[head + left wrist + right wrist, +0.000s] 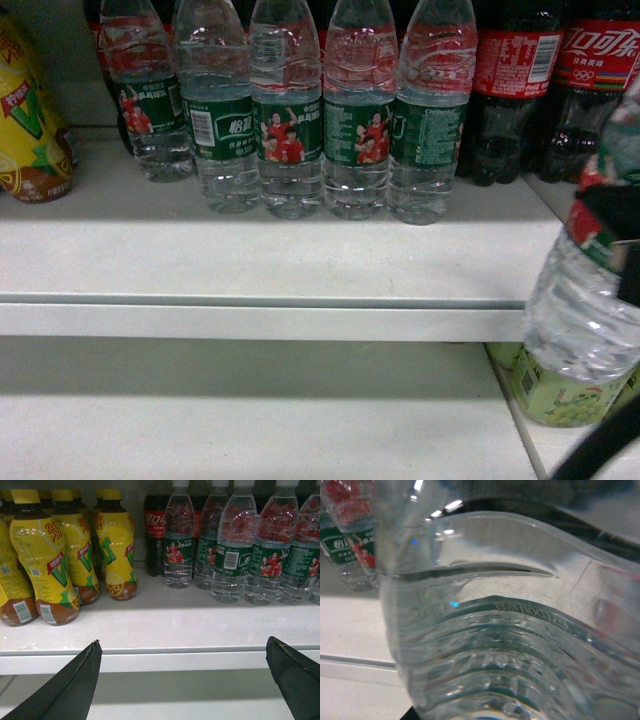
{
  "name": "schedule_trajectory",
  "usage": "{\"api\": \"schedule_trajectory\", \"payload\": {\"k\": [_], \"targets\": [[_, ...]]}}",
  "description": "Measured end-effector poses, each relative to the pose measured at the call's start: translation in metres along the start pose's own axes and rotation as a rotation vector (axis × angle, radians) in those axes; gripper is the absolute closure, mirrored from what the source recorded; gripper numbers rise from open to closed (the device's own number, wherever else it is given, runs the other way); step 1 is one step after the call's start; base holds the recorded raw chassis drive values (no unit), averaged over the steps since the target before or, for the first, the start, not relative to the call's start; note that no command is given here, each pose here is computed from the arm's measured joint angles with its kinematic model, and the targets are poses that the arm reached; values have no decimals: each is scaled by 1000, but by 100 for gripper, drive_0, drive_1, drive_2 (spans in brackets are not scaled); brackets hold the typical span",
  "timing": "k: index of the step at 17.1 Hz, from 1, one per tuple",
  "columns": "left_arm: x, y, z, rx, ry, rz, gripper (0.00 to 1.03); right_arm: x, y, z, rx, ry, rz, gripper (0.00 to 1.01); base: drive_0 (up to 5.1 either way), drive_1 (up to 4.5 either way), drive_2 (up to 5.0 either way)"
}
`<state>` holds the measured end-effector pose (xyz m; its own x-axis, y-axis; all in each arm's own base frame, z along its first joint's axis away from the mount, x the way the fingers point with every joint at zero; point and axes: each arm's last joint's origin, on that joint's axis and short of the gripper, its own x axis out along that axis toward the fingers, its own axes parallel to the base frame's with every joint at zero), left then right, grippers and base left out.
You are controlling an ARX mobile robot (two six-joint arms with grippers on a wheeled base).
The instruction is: Move water from second to third shelf
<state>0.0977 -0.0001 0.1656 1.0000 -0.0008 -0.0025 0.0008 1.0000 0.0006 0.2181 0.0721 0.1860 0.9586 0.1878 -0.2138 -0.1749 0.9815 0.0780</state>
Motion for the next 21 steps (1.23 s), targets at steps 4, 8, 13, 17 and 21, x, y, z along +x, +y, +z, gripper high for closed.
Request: {"api": "schedule_trajectory", "payload": {"k": [4, 8, 13, 17, 21], "targets": [[0, 0, 0, 0, 0, 0, 5, -39, -30, 0, 32, -59, -98, 60, 0, 0, 0], [0, 0, 0, 0, 0, 0, 5, -69, -37, 0, 42, -110, -136, 60, 0, 0, 0], [0, 0, 0, 0, 0, 0, 5, -71, -38, 0, 43, -121, -154, 60, 0, 0, 0], [0, 0, 0, 0, 4, 0, 5, -71, -38, -3, 43, -107, -155, 60, 0, 0, 0], [0, 0, 0, 0, 2, 1, 5, -71, -38, -2, 43, -114, -155, 60, 0, 0, 0]]}}
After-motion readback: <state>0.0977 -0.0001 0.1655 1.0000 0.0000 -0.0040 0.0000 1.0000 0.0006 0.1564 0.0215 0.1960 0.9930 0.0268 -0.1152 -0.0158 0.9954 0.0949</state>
